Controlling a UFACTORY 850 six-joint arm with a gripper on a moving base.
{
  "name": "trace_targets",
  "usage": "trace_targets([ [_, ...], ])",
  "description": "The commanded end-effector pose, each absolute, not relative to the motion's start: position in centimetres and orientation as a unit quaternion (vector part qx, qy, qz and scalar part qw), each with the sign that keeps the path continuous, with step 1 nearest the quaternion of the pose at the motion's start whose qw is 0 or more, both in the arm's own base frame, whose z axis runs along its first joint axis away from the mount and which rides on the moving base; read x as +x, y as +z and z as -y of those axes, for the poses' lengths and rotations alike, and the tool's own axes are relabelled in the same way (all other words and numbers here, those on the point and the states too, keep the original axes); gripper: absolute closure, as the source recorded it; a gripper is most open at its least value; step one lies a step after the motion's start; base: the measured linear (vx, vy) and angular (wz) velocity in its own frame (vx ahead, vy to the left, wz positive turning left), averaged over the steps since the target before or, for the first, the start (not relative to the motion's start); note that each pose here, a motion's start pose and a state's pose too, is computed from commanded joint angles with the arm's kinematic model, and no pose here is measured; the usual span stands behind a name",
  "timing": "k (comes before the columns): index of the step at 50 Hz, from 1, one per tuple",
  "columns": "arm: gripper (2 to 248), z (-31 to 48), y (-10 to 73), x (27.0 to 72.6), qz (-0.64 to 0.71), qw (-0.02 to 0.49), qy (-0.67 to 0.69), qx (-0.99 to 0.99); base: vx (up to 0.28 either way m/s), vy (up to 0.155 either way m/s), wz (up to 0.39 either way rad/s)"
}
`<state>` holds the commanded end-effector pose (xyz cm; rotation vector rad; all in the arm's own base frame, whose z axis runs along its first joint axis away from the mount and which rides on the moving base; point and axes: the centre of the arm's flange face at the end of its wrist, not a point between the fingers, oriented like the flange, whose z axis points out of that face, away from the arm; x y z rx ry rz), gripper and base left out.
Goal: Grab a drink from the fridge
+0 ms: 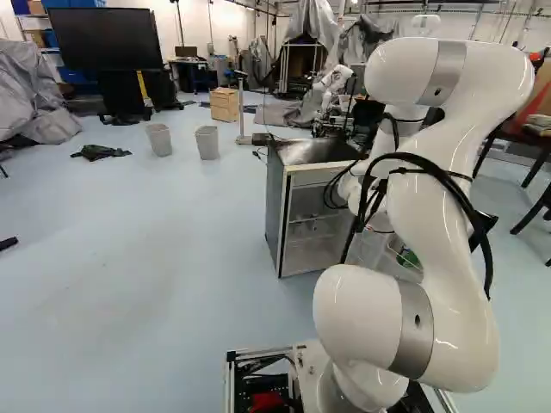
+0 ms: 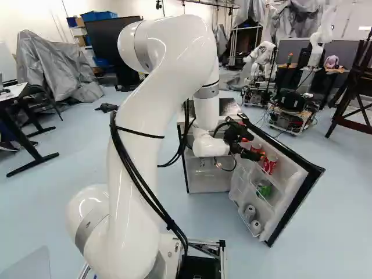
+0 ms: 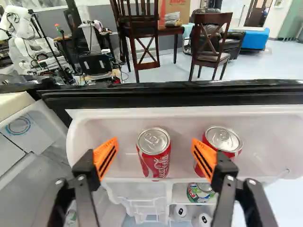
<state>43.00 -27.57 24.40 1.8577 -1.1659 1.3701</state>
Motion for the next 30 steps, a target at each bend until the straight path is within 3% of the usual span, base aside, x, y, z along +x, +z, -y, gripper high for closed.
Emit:
trace_targets([
  [3, 35, 27.57, 24.40, 43.00, 0.434, 0.274, 0.509, 0.691, 0.000, 0.000, 0.000],
  [4, 72, 27.57, 24.40, 43.00, 0.434, 0.274, 0.509, 0.691, 0.000, 0.000, 0.000],
  [8, 72, 27.57, 24.40, 43.00, 0.434, 0.274, 0.509, 0.691, 0.000, 0.000, 0.000],
  [9, 111, 27.57, 24.40, 43.00, 0.434, 0.274, 0.509, 0.691, 0.000, 0.000, 0.000],
  [13, 111, 27.57, 24.40, 43.00, 0.434, 0.274, 0.509, 0.691, 0.000, 0.000, 0.000],
  [14, 147, 27.57, 24.40, 43.00, 0.434, 0.274, 0.509, 0.691, 0.000, 0.000, 0.000],
  [19, 147, 27.57, 24.40, 43.00, 0.434, 0.274, 0.509, 0.691, 0.000, 0.000, 0.000],
  [20, 160, 27.57, 24.40, 43.00, 0.434, 0.274, 0.509, 0.691, 0.000, 0.000, 0.000],
  [30, 160, 27.57, 24.40, 43.00, 0.434, 0.274, 0.509, 0.691, 0.000, 0.000, 0.000],
])
